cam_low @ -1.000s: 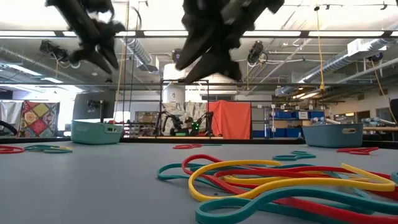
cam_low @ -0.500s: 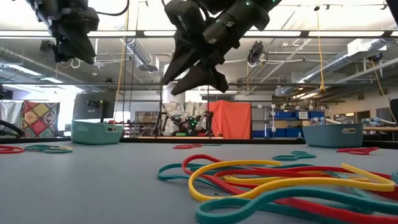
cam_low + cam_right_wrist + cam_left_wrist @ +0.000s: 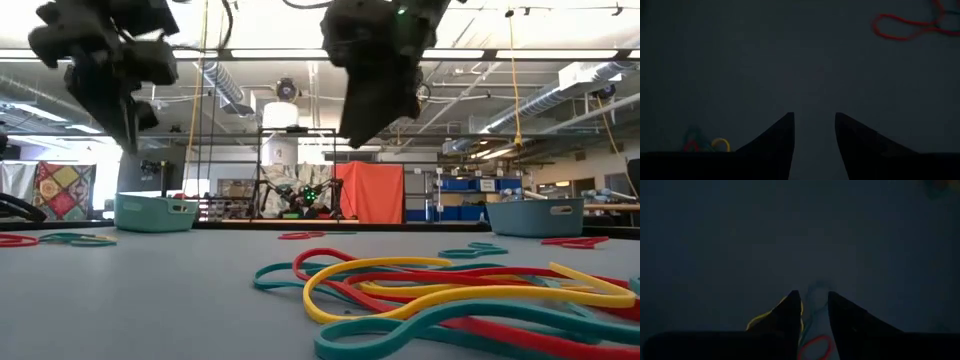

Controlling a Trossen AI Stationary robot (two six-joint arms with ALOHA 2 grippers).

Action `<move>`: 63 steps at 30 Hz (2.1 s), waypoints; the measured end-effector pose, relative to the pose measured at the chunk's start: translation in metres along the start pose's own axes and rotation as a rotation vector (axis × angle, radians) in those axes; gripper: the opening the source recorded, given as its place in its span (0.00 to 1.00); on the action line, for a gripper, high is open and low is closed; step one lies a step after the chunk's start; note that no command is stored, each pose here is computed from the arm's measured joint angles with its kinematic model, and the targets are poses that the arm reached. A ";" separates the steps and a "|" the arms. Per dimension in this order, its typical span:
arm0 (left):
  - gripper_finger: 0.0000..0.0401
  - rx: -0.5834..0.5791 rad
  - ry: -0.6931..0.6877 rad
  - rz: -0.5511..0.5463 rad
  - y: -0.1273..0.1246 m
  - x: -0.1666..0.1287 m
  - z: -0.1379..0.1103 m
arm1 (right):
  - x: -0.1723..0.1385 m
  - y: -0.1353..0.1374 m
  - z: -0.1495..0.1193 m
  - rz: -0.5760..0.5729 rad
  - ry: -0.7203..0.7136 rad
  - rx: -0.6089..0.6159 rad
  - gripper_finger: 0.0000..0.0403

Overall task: Sort rubber bands into baskets
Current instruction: Put the yellow rubber band into the green bin

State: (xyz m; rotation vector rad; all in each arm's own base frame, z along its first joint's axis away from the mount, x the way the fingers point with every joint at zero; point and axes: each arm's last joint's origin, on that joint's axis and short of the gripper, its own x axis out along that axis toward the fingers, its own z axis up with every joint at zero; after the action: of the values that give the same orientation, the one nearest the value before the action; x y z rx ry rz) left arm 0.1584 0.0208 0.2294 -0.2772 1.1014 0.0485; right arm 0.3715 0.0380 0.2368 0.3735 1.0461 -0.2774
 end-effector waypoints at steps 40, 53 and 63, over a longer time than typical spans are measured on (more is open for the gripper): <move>0.39 -0.298 0.180 0.268 0.011 0.089 -0.009 | 0.016 0.015 -0.065 -0.195 0.111 -0.055 0.38; 0.26 -0.115 0.242 0.247 0.010 0.091 -0.006 | 0.017 0.013 -0.062 -0.179 0.112 -0.028 0.38; 0.38 -0.007 0.245 0.242 0.008 0.084 0.004 | 0.017 0.013 -0.061 -0.180 0.097 -0.010 0.38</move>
State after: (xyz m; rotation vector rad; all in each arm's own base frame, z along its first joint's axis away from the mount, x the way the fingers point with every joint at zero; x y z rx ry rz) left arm 0.1990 0.0210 0.1555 -0.1566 1.3744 0.2388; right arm 0.3368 0.0757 0.1963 0.2861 1.1785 -0.4178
